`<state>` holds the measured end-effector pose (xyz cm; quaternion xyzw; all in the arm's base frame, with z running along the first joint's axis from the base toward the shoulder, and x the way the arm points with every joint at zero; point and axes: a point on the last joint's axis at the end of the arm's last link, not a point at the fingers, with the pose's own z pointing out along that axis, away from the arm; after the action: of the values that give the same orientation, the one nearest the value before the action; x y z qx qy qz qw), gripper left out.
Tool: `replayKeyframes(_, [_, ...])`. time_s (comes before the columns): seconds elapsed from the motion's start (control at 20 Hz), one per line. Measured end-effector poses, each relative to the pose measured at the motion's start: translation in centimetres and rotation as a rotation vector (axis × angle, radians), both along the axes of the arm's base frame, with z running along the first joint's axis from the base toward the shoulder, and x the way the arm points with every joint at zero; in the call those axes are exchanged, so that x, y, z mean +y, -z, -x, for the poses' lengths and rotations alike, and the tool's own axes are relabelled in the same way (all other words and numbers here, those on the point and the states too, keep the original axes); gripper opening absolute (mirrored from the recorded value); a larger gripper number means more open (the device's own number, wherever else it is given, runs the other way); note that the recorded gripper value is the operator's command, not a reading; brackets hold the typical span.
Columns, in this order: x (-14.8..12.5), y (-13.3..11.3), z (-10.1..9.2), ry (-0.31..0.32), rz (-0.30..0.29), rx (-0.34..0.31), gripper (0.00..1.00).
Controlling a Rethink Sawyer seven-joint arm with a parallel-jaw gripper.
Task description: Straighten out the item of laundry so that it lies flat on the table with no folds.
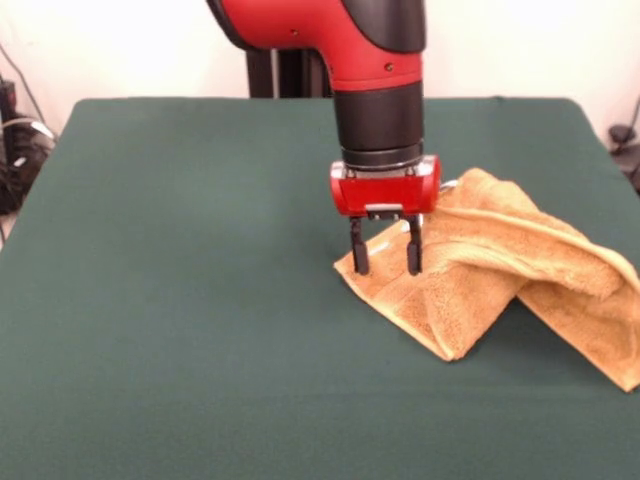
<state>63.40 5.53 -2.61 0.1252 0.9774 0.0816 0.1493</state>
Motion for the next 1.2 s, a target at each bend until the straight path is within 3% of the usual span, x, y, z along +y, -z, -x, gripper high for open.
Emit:
replayKeyframes(0.4, [0.5,1.5,1.2,0.018,-0.017,0.031,1.00])
replayKeyframes(1.2, [0.7,2.0,1.4,0.001,0.003,-0.006,1.00])
